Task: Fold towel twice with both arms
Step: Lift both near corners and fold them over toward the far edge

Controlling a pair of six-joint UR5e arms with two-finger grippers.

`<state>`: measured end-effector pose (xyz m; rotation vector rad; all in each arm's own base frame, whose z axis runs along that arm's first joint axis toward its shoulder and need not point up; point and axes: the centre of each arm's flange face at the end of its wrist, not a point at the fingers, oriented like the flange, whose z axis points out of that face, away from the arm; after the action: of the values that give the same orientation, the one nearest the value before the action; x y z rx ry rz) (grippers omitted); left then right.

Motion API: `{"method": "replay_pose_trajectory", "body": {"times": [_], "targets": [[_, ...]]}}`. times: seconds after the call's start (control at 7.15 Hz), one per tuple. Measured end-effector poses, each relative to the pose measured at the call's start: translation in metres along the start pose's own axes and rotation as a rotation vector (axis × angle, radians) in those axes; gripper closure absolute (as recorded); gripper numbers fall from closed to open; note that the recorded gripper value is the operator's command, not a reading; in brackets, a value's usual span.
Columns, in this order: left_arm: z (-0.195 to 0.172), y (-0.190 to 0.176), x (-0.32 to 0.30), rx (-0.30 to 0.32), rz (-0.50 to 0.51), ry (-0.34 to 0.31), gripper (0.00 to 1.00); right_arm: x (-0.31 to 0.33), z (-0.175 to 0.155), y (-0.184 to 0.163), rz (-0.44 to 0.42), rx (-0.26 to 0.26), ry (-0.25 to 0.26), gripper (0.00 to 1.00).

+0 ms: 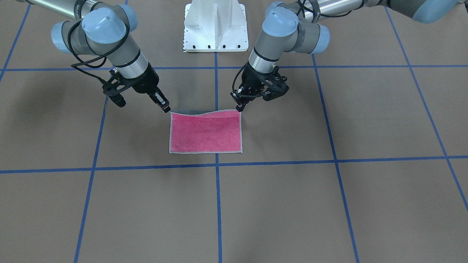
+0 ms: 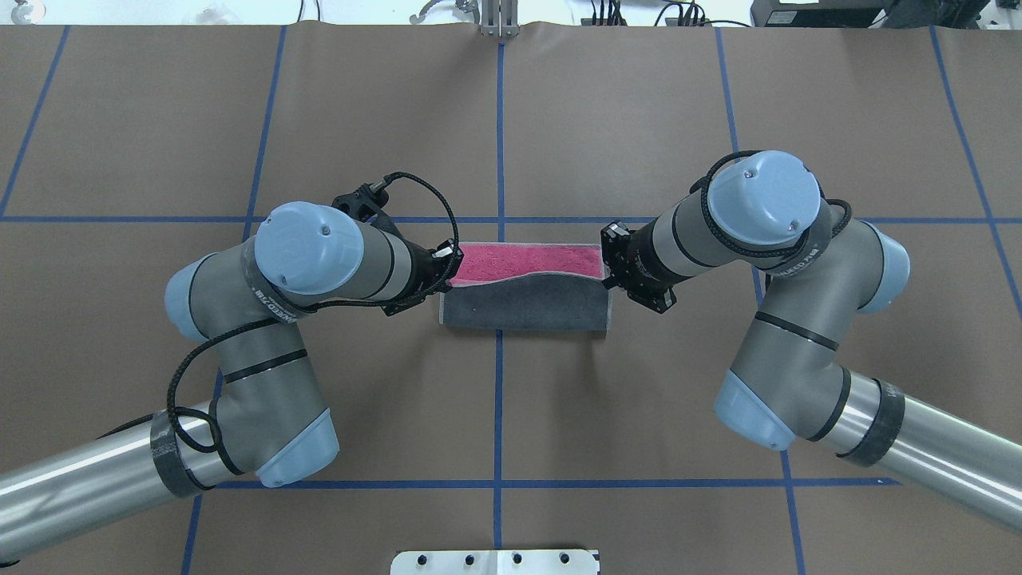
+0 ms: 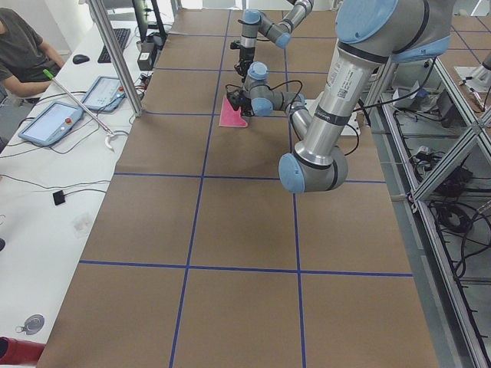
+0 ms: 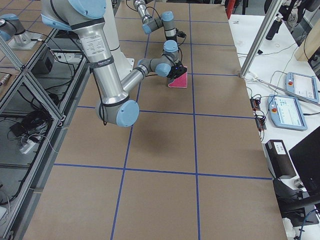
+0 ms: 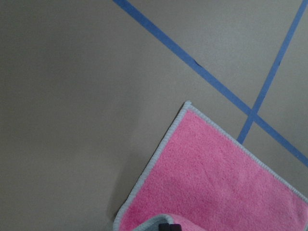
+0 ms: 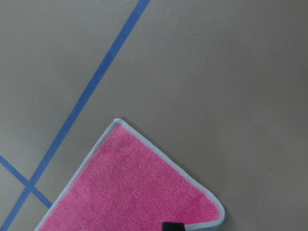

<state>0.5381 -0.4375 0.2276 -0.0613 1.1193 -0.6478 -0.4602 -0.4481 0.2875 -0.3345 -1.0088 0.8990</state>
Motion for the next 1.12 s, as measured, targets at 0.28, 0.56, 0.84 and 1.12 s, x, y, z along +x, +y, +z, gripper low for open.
{"method": "replay_pose_trajectory", "body": {"times": [0.28, 0.56, 0.84, 1.12], "targets": [[0.008, -0.01, 0.005, 0.016, -0.008, -0.009, 1.0, -0.013, 0.011, -0.007, 0.005, 0.016, 0.007, 1.0], [0.015, -0.018, 0.011, 0.03, -0.016, -0.018, 1.0, -0.018, 0.018, -0.015, 0.001, 0.03, 0.016, 1.0], [0.017, -0.027, 0.018, 0.041, -0.023, -0.018, 1.0, -0.025, 0.024, -0.02, 0.002, 0.04, 0.02, 1.0], [0.019, -0.033, 0.021, 0.051, -0.015, -0.022, 1.0, -0.033, 0.026, -0.024, 0.007, 0.048, 0.02, 1.0]]}}
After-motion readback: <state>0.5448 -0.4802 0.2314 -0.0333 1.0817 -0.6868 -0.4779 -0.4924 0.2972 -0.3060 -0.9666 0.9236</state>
